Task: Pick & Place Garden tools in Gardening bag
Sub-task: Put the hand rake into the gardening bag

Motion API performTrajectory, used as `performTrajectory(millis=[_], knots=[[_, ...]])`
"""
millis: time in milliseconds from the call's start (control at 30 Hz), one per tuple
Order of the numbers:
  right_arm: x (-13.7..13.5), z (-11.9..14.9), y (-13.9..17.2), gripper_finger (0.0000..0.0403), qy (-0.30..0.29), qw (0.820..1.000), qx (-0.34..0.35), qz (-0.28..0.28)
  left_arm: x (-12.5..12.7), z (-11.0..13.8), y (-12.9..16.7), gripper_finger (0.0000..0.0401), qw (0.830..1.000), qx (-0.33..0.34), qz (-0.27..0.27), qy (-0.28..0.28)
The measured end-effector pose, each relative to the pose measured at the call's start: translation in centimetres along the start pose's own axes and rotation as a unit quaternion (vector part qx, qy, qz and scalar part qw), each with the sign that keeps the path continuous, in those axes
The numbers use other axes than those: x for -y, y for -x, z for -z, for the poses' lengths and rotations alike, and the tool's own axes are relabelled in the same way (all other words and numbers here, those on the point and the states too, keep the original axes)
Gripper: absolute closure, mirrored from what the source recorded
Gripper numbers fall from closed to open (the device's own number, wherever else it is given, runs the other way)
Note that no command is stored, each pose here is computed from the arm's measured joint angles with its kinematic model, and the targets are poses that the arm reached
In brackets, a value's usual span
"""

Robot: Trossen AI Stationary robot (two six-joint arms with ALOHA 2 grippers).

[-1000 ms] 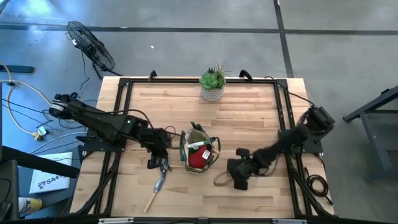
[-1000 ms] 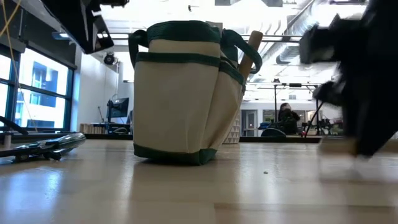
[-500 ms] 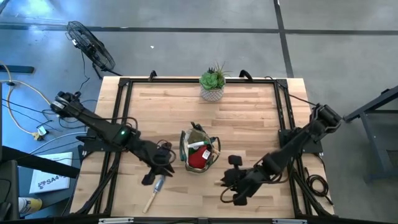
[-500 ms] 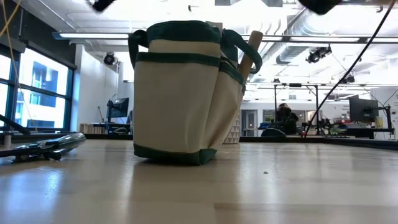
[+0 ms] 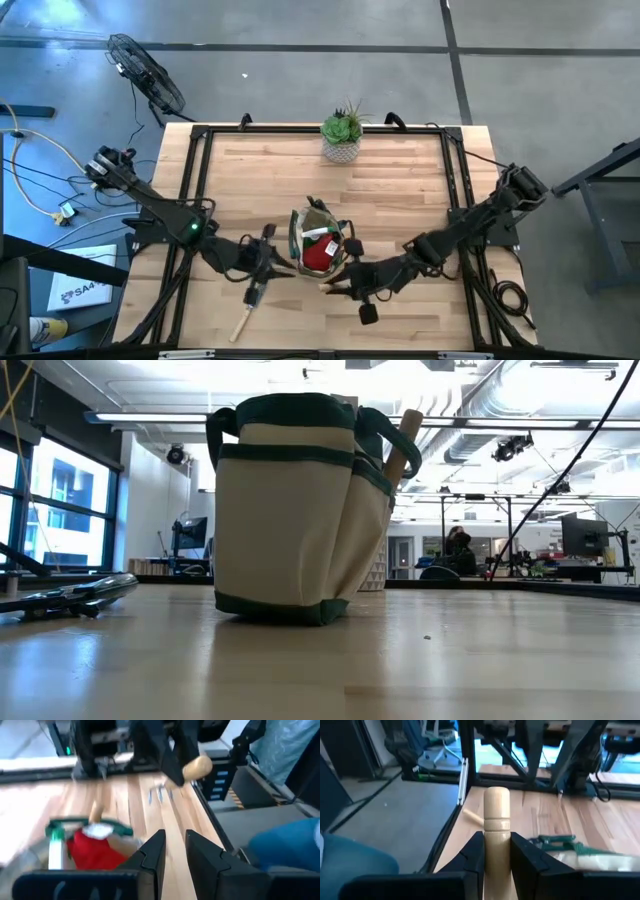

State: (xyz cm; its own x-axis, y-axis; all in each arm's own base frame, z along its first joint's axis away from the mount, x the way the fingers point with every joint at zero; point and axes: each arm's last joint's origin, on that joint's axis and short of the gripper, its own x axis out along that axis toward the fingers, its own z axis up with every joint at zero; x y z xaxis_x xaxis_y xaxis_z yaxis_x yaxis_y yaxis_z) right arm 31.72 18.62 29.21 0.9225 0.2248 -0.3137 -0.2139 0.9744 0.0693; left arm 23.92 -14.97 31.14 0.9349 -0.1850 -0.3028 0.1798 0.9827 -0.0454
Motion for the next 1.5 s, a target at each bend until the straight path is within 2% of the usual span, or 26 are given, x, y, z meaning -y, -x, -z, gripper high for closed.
performTrajectory(millis=[100, 267, 400, 567, 767, 867, 967, 1100, 1233, 1500], knots=[[0.6, -0.4, -0.2, 0.0351, 0.001, 1.0, 0.016, -0.002, 0.6, -0.1, -1.4, 0.0329, 0.999, 0.033, 0.011, -0.033], [0.5, -0.5, -0.2, 0.0351, 0.002, 1.0, 0.019, -0.005, 1.0, 0.6, -2.8, 0.0329, 0.996, 0.033, 0.001, -0.087], [0.2, -0.4, -0.1, 0.0351, 0.005, 1.0, 0.015, -0.009, 0.8, 0.6, -2.8, 0.0329, 0.996, 0.035, -0.019, -0.084], [0.2, -0.3, -0.1, 0.0351, 0.006, 1.0, 0.011, -0.008, 0.8, -0.1, -2.6, 0.0329, 0.995, 0.067, -0.041, -0.058], [0.3, -0.3, -0.1, 0.0351, 0.007, 1.0, 0.008, -0.007, 0.9, 0.0, -2.7, 0.0329, 0.996, 0.063, -0.022, -0.063], [0.3, -0.3, -0.1, 0.0351, 0.006, 1.0, 0.008, -0.007, 0.9, 0.0, -2.7, 0.0329, 0.996, 0.063, -0.022, -0.06], [0.3, -0.2, -0.1, 0.0351, 0.007, 1.0, 0.007, -0.01, 0.8, 0.0, -2.7, 0.0329, 0.996, 0.064, -0.046, -0.047], [0.2, -0.2, -0.1, 0.0351, 0.007, 1.0, 0.004, -0.014, 0.7, 0.4, -2.7, 0.0329, 0.996, 0.044, -0.044, -0.064], [0.2, -0.2, -0.1, 0.0351, 0.009, 1.0, 0.003, -0.014, 0.8, 0.4, -2.7, 0.0329, 0.997, 0.045, -0.036, -0.052], [0.3, -0.2, -0.1, 0.0351, 0.009, 1.0, 0.003, -0.014, 0.9, 0.4, -2.7, 0.0318, 0.995, 0.044, -0.019, -0.084]])
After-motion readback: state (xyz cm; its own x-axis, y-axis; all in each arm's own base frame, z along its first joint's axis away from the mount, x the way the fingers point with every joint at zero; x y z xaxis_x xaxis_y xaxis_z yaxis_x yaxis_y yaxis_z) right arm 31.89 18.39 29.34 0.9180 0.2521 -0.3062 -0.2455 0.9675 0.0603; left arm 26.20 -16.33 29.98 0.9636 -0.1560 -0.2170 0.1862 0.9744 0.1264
